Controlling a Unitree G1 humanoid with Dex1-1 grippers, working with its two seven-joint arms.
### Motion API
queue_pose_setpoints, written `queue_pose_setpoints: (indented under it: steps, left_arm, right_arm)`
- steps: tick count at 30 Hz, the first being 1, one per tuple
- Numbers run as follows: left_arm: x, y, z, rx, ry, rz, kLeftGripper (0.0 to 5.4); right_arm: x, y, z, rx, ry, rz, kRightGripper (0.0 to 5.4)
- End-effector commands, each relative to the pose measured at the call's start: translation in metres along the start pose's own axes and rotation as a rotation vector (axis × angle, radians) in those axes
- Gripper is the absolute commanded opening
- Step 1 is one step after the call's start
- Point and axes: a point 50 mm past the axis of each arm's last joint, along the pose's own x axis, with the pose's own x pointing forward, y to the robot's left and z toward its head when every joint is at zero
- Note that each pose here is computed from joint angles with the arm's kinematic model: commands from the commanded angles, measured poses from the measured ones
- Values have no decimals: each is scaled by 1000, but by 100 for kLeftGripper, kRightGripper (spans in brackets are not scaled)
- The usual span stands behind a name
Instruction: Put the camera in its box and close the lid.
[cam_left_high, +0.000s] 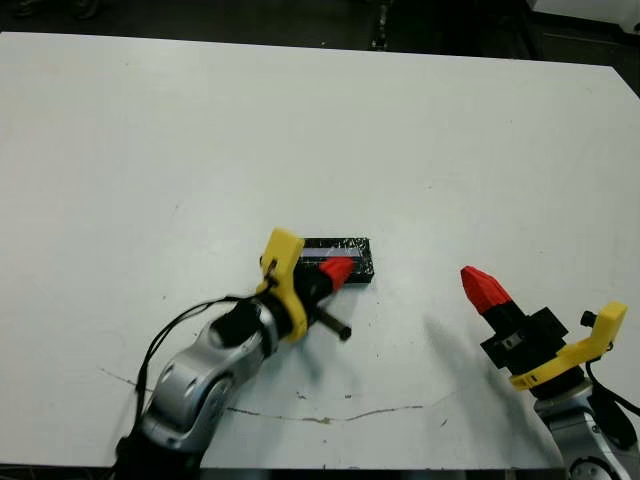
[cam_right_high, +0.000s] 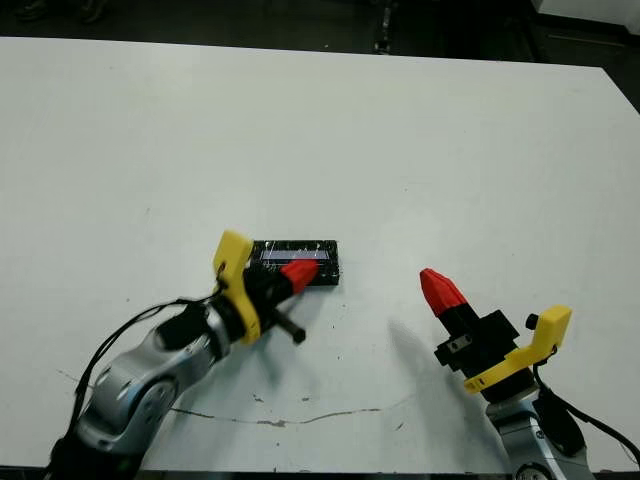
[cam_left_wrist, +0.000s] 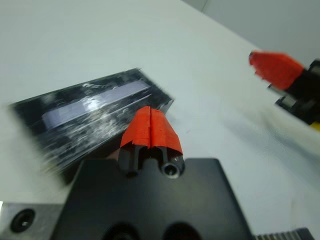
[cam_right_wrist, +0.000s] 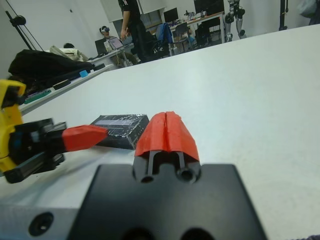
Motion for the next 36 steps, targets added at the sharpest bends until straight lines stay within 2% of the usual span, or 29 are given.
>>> queue_pose_setpoints:
  steps: [1,4,8,11,14,20,25,28,36]
  left_arm:
    - [-19,16,21,84,-158,83,2]
    - [-34,27,32,146,-305,160,2]
    - [-54,39,38,222,-448,251,2]
    - [-67,46,37,268,-529,356,2]
    - [-74,50,31,290,-578,451,2]
    - [-83,58,13,260,-563,571,2]
    - [-81,56,-2,230,-521,590,2]
    - [-78,55,-6,223,-512,585,2]
    - [-73,50,-11,199,-498,578,2]
  right_arm:
    - [6,5,4,-31,-33,-19,0]
    - [13,9,9,-50,-59,-32,0]
    - [21,12,23,-98,-101,-94,0]
    - [27,12,31,-152,-152,-127,0]
    - [29,12,29,-174,-153,-166,0]
    - [31,15,16,-183,-108,-242,0]
    - [31,18,9,-206,-82,-262,0]
    - [30,19,6,-238,-69,-283,0]
    - [23,21,-2,-243,-30,-282,0]
